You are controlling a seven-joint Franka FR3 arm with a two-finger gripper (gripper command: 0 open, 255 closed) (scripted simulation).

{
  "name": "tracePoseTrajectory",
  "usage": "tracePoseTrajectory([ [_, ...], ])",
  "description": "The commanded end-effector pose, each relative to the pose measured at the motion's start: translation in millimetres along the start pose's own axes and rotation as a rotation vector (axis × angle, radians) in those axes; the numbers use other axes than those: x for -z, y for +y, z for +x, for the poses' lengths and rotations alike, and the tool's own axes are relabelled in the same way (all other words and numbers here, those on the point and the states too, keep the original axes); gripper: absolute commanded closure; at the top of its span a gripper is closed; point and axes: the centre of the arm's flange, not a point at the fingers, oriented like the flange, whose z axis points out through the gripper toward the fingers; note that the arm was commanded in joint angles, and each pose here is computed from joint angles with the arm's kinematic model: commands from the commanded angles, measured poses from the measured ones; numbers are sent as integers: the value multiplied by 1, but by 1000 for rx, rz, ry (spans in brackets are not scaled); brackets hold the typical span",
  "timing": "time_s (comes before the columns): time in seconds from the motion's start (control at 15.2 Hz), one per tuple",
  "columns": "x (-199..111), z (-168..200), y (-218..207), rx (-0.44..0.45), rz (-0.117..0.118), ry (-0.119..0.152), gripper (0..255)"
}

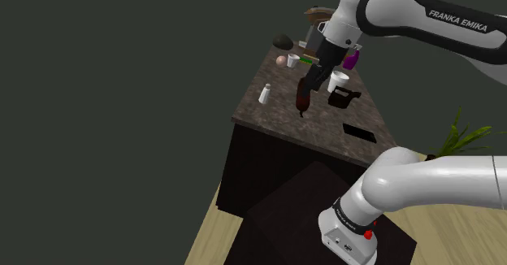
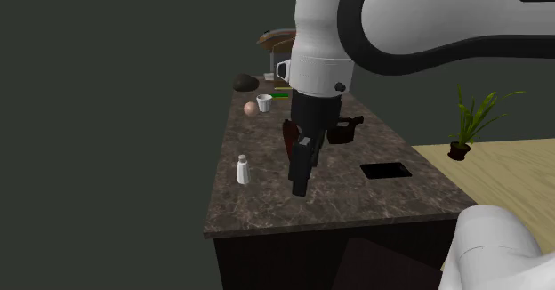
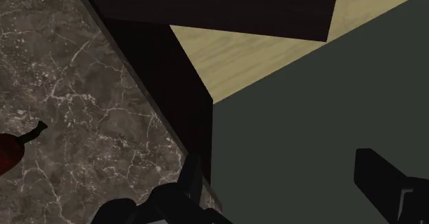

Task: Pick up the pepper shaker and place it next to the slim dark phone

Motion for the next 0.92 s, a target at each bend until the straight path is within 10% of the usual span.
tracePoseTrajectory([
  [0.0,0,0,0,0,0,0,0],
  [0.86,-77,100,103,16,-50,39,0],
])
